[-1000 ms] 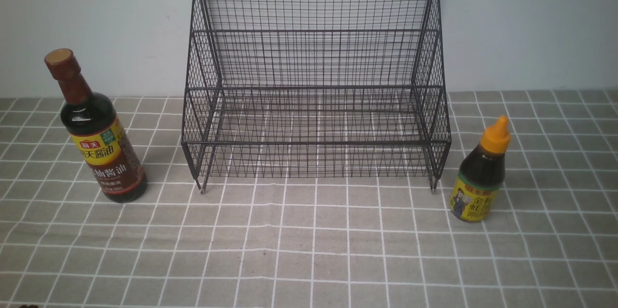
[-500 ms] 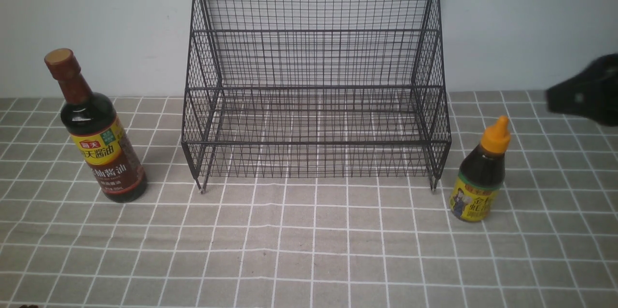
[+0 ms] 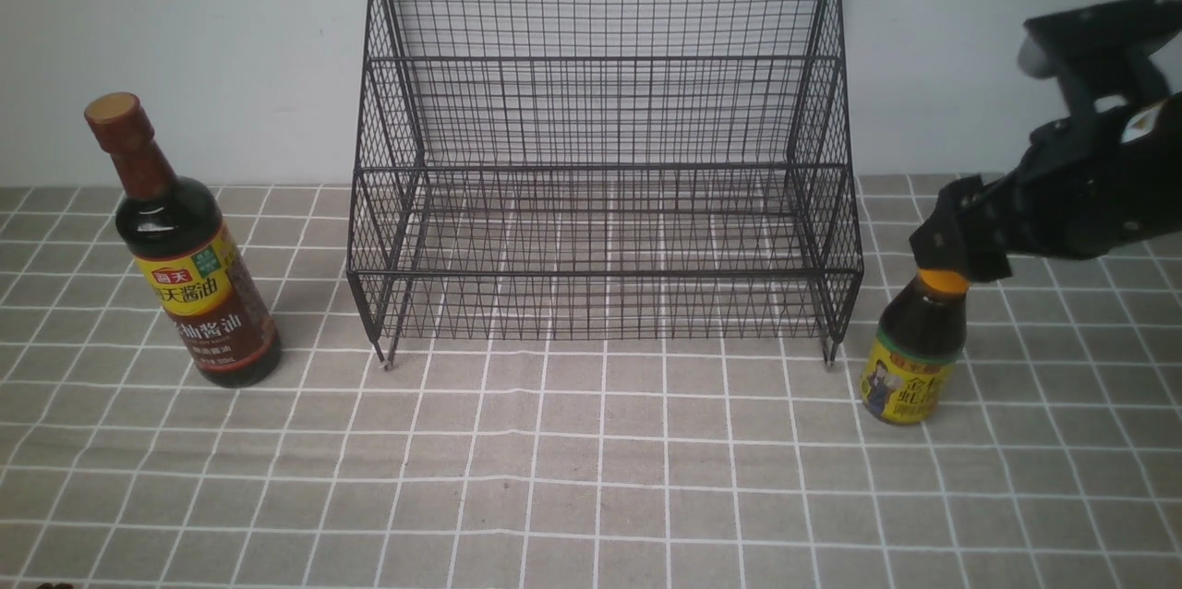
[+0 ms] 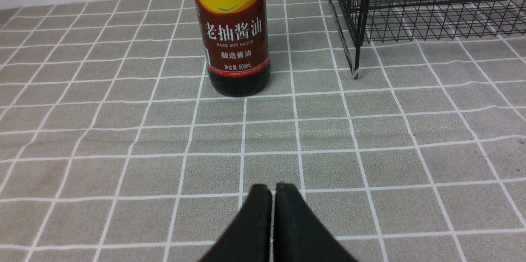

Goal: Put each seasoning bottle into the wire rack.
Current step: Use the right arm to grab the condiment bottle closest to it, then use the right arm to put the condiment bottle back on the shelf

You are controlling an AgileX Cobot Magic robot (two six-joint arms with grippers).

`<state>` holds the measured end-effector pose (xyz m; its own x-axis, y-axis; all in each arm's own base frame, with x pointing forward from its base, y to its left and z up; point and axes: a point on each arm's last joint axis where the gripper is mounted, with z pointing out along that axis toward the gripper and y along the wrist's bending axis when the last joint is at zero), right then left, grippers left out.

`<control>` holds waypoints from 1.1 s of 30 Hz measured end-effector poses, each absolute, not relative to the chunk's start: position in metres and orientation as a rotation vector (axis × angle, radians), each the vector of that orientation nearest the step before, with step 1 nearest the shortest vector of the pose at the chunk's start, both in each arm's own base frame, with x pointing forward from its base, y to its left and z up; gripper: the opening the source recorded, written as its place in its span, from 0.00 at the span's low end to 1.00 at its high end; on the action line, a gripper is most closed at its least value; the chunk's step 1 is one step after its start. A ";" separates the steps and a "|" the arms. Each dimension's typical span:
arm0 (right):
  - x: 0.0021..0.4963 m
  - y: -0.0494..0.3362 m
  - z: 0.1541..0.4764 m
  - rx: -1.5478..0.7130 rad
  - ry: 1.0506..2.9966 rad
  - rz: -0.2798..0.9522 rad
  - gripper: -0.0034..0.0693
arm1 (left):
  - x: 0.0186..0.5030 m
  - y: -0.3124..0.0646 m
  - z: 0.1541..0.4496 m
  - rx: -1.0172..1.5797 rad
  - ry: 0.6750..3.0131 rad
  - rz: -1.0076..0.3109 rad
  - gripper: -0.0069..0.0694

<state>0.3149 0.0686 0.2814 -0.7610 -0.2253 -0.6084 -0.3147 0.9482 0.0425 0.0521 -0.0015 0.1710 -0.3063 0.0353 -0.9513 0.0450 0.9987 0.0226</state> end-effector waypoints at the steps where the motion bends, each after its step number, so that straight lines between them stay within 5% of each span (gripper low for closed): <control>1: 0.318 0.069 0.276 -0.378 2.479 0.188 0.81 | 0.052 -0.001 0.171 0.058 1.883 -0.010 0.08; 7: 0.329 0.071 0.254 -0.354 2.538 0.193 0.76 | 0.052 -0.001 0.171 0.058 1.883 -0.010 0.08; 12: 0.329 0.071 0.254 -0.353 2.533 0.192 0.43 | 0.052 -0.001 0.171 0.058 1.883 -0.010 0.08; 17: 0.317 0.069 0.271 -0.388 2.520 0.187 0.46 | 0.052 -0.001 0.171 0.058 1.883 -0.010 0.08; 25: 0.283 0.062 0.341 -0.403 2.306 0.159 0.46 | 0.052 -0.001 0.171 0.058 1.883 -0.010 0.08; 33: 0.280 0.078 0.407 -0.495 2.121 0.330 0.46 | 0.052 -0.001 0.171 0.058 1.883 -0.010 0.08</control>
